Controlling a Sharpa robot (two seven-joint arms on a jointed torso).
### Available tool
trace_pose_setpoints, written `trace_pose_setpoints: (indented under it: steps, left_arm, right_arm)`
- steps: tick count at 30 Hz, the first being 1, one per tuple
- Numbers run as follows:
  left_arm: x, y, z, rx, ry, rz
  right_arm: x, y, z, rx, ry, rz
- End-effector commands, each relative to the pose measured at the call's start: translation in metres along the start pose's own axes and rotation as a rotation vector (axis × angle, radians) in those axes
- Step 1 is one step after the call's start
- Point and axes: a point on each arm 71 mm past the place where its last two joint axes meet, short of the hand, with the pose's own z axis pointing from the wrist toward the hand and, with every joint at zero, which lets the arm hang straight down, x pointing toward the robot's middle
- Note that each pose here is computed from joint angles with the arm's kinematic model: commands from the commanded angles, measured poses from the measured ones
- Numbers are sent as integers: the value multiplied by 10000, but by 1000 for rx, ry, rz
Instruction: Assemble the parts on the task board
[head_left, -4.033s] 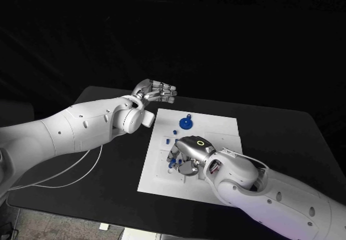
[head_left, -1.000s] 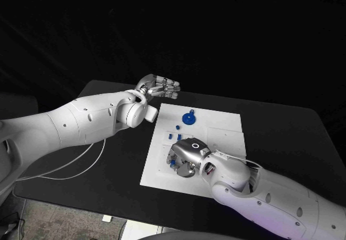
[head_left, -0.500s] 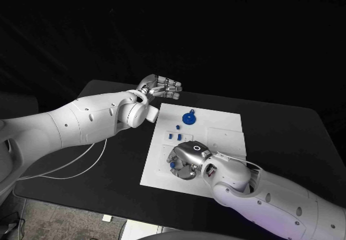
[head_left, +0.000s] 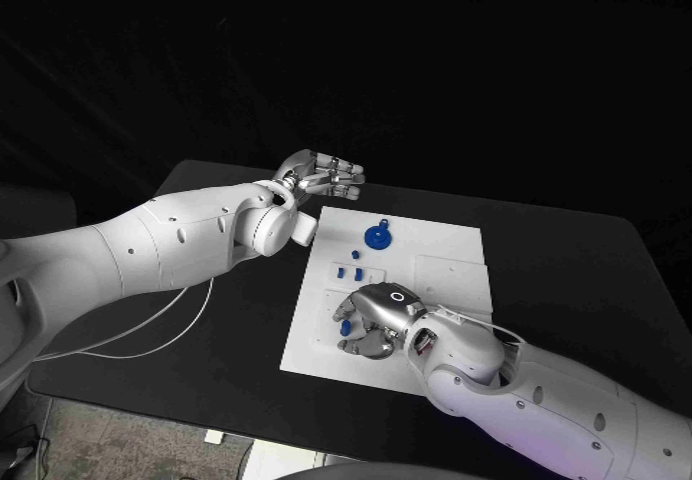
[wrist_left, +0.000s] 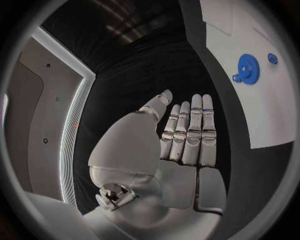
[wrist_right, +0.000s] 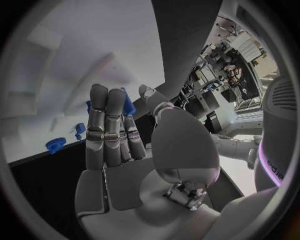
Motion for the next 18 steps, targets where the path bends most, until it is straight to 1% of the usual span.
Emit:
trace_pose_setpoints:
  steps: [1, 6, 11, 14, 18]
  left_arm:
    - [21, -14, 2, 11, 20, -11]
    - [6, -10, -1, 10, 17, -10]
    - [-18, 1, -5, 9, 12, -9]
    - [-27, 18, -13, 7, 13, -10]
    - [-40, 50, -33, 7, 12, -10]
  right_arm:
    - [-50, 10, -22, -16, -61, 53]
    - [-107, 9, -82, -23, -91, 102]
    - [-273, -55, -177, -15, -141, 164]
    - [-397, -168, -244, 16, -175, 197]
    - [-530, -388, -343, 89, -177, 280]
